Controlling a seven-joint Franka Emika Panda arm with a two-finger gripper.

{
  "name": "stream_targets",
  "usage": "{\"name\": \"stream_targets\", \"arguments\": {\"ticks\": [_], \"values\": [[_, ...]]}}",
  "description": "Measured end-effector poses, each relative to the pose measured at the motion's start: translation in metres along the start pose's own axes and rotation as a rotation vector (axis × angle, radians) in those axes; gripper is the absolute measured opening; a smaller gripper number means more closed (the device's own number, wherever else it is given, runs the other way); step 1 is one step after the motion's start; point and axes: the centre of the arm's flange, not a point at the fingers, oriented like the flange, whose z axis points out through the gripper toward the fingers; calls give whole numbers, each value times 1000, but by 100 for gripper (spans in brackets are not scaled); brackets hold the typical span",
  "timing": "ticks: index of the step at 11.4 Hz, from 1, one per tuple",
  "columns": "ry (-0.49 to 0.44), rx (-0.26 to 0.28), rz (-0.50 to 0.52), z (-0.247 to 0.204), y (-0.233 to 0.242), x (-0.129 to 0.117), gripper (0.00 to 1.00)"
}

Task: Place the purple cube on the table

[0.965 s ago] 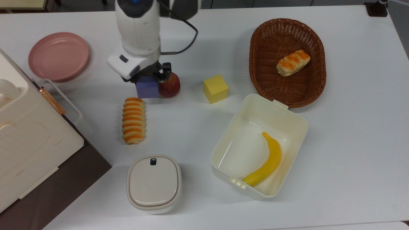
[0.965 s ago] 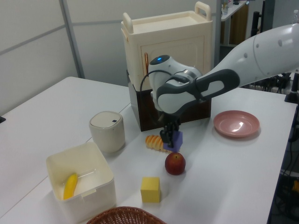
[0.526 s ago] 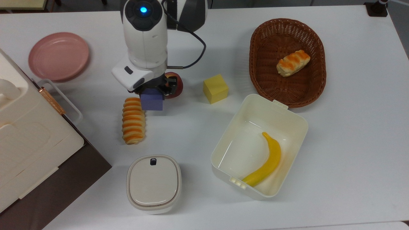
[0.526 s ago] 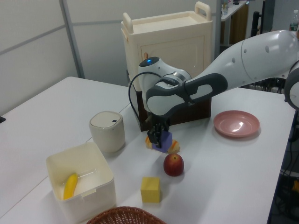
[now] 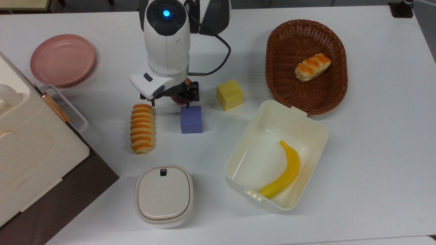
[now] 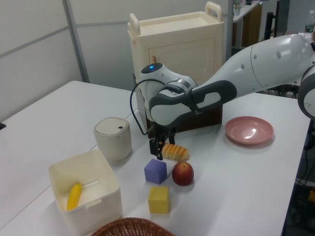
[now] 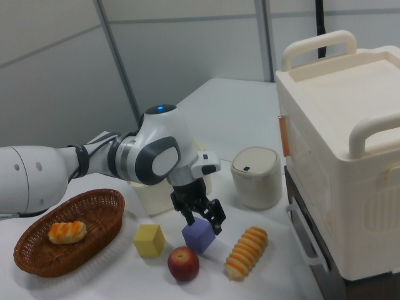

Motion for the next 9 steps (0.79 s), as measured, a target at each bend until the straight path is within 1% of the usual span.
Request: {"name": "stream_targets", "arguments": {"ticks": [2, 3, 4, 7, 9], "values": [[47, -1, -9, -28, -7, 4, 100], [47, -2, -8, -50, -16, 0, 100], [32, -4, -3, -76, -23, -10, 100], [-18, -8, 6, -161, -20, -60, 100], [-25, 16, 19, -199, -15, -88, 100]]}}
